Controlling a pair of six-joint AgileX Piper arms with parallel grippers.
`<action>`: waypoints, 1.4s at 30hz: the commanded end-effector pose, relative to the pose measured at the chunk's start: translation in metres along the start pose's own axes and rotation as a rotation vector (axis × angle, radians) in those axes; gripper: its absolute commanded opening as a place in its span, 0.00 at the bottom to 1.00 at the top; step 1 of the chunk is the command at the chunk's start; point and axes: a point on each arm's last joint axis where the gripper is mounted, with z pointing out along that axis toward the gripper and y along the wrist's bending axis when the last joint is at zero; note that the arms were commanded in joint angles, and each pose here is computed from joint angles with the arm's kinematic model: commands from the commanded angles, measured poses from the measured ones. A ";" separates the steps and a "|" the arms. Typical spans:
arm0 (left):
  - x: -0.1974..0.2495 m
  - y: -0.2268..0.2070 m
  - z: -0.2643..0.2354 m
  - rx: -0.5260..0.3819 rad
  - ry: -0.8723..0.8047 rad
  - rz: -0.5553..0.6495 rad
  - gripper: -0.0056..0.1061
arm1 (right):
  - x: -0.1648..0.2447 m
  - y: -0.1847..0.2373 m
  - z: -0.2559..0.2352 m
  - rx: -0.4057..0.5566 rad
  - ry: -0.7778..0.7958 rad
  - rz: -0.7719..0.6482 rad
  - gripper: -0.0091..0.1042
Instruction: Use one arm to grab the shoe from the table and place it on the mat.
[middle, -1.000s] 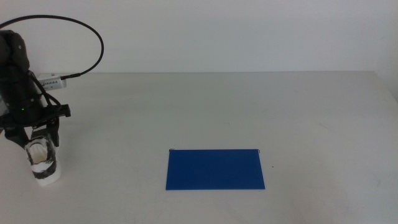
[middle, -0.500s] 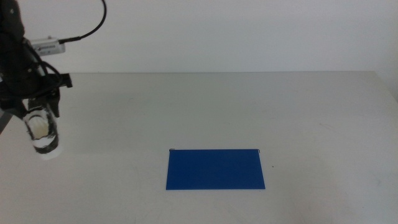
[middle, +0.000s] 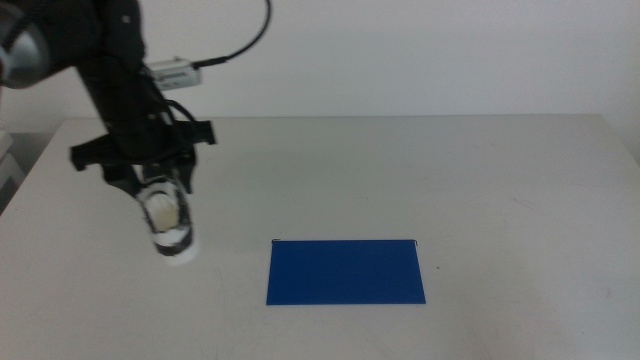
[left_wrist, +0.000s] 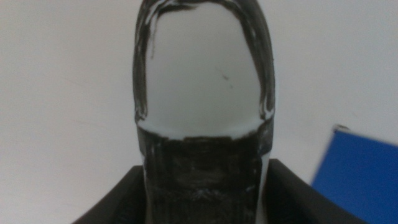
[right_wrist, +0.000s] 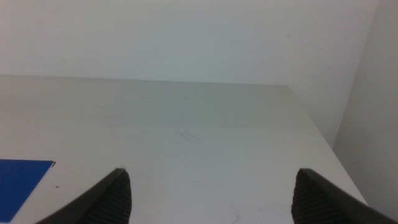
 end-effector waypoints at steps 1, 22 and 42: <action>0.015 -0.012 -0.023 0.006 0.027 0.000 0.18 | -0.011 -0.001 -0.003 0.012 -0.109 -0.021 0.67; 0.066 -0.165 0.023 0.126 0.139 0.224 0.18 | -0.011 -0.001 -0.003 0.012 -0.109 -0.021 0.67; 0.062 -0.161 0.022 0.025 0.037 0.285 0.18 | -0.011 -0.001 -0.003 0.012 -0.109 -0.021 0.67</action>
